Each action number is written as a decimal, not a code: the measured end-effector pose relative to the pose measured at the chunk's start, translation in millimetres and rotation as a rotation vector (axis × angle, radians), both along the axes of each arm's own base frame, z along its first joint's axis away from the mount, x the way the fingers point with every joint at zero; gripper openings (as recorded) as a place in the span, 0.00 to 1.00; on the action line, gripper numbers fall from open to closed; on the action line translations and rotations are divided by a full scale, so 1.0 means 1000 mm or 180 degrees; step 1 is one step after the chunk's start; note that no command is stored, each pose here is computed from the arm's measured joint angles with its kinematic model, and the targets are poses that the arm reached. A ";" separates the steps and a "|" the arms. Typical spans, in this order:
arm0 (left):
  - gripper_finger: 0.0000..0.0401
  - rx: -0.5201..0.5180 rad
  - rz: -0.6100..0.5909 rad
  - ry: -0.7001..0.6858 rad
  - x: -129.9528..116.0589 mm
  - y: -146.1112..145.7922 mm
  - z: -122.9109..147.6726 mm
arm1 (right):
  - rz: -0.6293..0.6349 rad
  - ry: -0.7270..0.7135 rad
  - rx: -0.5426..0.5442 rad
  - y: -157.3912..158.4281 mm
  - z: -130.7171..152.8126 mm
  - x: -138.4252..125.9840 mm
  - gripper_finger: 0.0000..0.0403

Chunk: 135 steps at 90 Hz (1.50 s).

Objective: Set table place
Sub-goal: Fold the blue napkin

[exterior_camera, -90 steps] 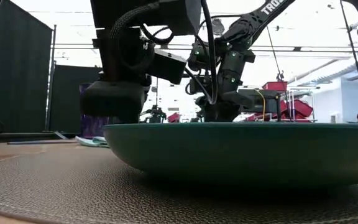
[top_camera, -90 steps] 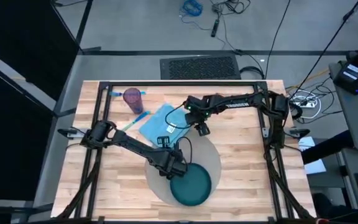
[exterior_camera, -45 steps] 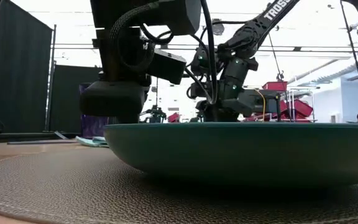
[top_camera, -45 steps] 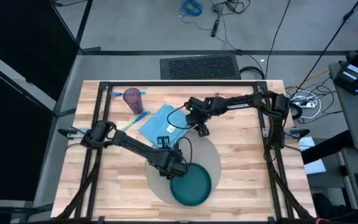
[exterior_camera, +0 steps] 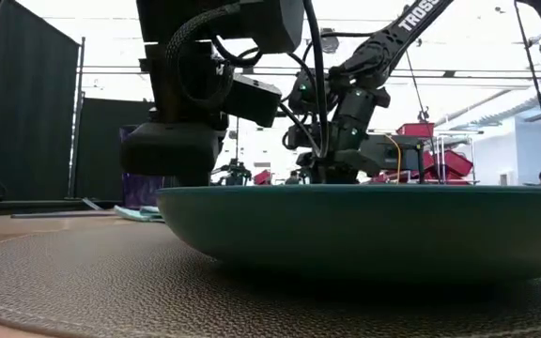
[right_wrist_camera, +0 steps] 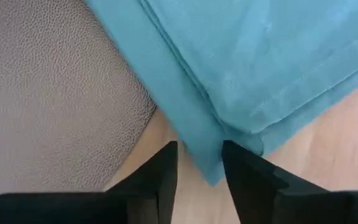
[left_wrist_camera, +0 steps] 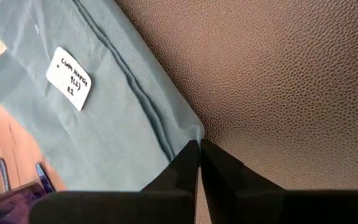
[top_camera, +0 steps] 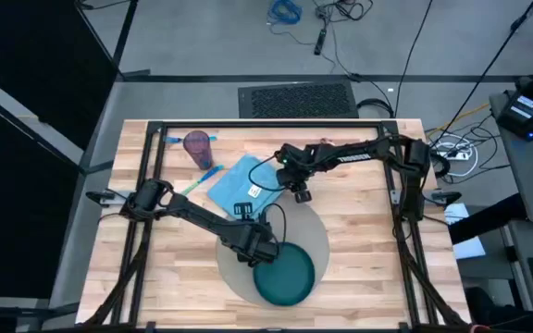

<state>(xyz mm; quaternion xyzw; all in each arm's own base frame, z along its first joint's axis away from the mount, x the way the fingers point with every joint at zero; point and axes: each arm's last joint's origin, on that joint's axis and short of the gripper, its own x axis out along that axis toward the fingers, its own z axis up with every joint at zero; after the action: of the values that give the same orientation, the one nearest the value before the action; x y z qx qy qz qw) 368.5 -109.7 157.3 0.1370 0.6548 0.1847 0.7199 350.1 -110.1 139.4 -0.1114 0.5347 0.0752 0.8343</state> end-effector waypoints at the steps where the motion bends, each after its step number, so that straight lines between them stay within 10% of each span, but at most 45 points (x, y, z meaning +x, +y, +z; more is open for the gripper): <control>1: 0.00 0.0000 0.0000 0.0000 0.000 0.000 0.000 | -0.0001 0.0006 0.0003 0.000 -0.001 0.000 0.27; 46: 0.00 0.0019 -0.0007 -0.0006 0.000 0.000 0.000 | -0.0039 0.0063 -0.0106 -0.001 -0.008 0.001 0.01; 64: 0.00 0.0612 -0.0124 -0.0180 0.001 -0.005 0.013 | -0.0111 0.0209 -0.0077 0.004 0.005 0.003 0.00; 91: 0.00 0.1226 -0.0131 -0.0307 0.000 -0.014 0.066 | -0.0202 0.0129 -0.0366 0.030 0.087 -0.017 0.00; 117: 0.00 0.1702 -0.0120 -0.0784 0.000 -0.003 0.136 | -0.0596 -0.0869 -0.0559 0.048 0.194 -0.059 0.00; 135: 0.00 0.1792 0.0048 -0.1020 -0.008 0.018 0.166 | -0.0841 -0.0833 -0.0510 0.048 0.202 -0.067 0.00</control>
<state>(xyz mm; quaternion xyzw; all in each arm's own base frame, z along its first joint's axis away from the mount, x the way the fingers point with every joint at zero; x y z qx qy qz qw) 360.8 -91.8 323.0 0.2951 0.4574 0.3831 0.7463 283.0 -62.4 341.4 -0.1152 0.4359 -0.0929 0.8877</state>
